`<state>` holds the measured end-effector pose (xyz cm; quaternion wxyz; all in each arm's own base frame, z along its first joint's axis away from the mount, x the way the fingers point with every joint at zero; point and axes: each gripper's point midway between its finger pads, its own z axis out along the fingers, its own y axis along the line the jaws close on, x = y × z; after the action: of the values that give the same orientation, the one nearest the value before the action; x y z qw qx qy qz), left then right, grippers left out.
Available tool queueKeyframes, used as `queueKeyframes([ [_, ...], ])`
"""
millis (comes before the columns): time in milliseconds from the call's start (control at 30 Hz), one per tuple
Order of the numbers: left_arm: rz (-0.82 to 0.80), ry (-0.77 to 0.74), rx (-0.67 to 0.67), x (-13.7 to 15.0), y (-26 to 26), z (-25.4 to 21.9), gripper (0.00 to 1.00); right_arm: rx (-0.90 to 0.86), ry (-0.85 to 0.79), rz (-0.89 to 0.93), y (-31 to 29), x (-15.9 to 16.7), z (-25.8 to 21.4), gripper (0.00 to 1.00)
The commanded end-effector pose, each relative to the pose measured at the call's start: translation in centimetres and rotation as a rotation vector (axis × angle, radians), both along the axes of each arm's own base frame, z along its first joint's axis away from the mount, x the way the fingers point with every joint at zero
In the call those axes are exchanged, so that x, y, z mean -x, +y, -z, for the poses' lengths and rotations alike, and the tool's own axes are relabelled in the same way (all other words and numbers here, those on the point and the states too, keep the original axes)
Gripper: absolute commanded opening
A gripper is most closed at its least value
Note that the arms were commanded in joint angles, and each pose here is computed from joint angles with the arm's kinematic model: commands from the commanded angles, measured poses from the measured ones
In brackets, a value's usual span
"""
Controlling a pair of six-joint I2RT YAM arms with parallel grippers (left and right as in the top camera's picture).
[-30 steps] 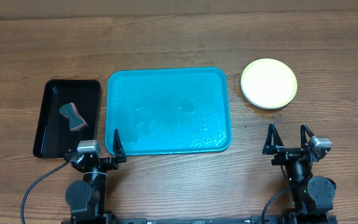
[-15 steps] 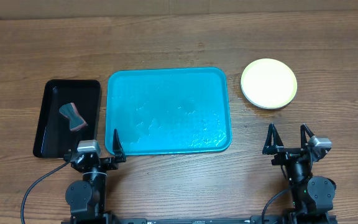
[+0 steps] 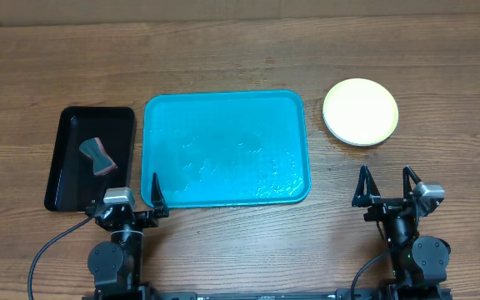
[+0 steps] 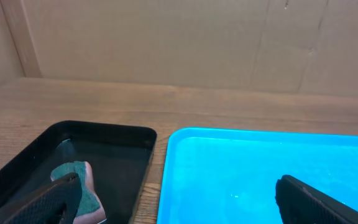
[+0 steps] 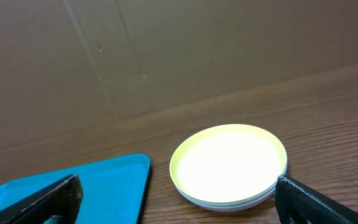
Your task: Clean dirty plates on tray and stack at the side
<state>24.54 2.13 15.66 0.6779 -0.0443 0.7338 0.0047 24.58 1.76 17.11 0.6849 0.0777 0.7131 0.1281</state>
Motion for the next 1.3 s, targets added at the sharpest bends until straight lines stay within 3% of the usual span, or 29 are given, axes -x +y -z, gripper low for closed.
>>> queueKeyframes([
  [0,0.003,-0.006,-0.02,0.02,-0.08,0.0,1.0,0.006,-0.007,-0.008,0.16,0.01,0.12,1.0],
  [333,0.003,-0.006,-0.02,0.02,-0.08,0.0,1.0,0.009,-0.006,-0.006,0.12,0.01,0.14,1.0],
  [700,0.003,-0.006,-0.02,0.02,-0.08,0.0,1.0,0.276,-0.03,-0.039,0.59,0.05,0.18,1.0],
  [1267,0.003,-0.006,-0.02,0.02,-0.08,0.0,1.0,0.274,-0.03,-0.033,0.49,0.04,0.15,1.0],
])
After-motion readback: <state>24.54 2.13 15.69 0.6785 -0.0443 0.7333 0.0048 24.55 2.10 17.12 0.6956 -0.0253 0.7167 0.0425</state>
